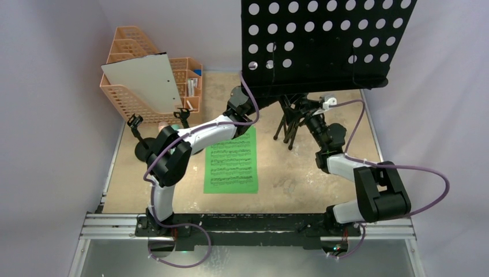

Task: Pack up the instrument practice props
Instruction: Close the music stand at the center of the board, then place the music stand at the center of the board, then reset both arms

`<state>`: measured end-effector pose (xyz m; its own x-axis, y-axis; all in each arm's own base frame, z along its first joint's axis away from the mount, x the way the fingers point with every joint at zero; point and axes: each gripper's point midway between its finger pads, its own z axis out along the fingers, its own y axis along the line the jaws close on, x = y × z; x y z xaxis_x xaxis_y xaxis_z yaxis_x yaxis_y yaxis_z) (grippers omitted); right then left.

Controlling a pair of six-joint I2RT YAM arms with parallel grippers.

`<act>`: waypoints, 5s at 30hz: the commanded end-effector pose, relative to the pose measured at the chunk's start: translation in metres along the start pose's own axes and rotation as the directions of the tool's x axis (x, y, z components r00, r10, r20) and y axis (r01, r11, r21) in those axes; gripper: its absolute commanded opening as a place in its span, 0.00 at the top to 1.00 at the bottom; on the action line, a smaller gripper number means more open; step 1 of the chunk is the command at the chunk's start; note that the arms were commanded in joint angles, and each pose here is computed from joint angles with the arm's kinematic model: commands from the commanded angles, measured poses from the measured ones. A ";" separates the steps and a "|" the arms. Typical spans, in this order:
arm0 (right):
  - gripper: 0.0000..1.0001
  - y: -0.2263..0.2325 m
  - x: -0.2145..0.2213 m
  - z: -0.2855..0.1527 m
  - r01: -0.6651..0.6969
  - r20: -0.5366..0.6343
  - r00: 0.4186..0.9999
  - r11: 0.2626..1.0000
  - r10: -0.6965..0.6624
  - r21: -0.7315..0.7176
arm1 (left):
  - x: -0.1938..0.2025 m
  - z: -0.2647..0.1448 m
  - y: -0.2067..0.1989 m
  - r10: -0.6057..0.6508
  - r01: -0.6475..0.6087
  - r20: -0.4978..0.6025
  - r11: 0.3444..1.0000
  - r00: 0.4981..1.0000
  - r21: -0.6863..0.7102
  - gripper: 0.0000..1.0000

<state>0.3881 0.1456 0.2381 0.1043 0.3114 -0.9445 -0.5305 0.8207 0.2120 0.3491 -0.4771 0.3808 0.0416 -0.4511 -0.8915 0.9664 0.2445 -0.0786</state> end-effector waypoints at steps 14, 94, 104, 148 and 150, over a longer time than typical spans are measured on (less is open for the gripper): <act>0.64 0.019 -0.024 0.002 0.009 0.032 0.999 0.999 -0.008 -0.043 | -0.059 0.006 0.006 -0.080 0.091 0.112 0.991 0.990 -0.099 1.00; 1.00 -0.056 0.113 -0.104 -0.345 -0.095 0.853 0.690 0.514 0.637 | 0.225 -0.117 0.056 -0.915 0.878 0.313 0.083 0.255 -0.471 0.51; 0.90 -0.046 0.134 -0.117 -0.294 -0.219 0.819 0.715 0.530 0.634 | 0.144 -0.126 0.035 -0.843 0.787 0.201 0.344 0.499 -0.511 0.48; 0.01 -0.004 -0.216 -0.215 -0.030 0.197 0.972 0.762 -0.129 0.646 | -0.228 -0.422 -0.032 0.252 -0.250 -0.184 0.261 0.950 -0.932 0.07; 0.01 -0.005 -0.214 -0.220 -0.027 0.211 0.967 0.761 -0.145 0.649 | -0.229 -0.429 -0.035 0.273 -0.250 -0.178 0.260 0.945 -0.933 0.07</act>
<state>0.1947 -0.0173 0.3762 0.2814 0.3371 -0.8984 0.1043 0.9200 0.3778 0.2019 -0.0299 0.4006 0.2089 -0.2580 -0.9433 0.0531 0.9661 -0.2525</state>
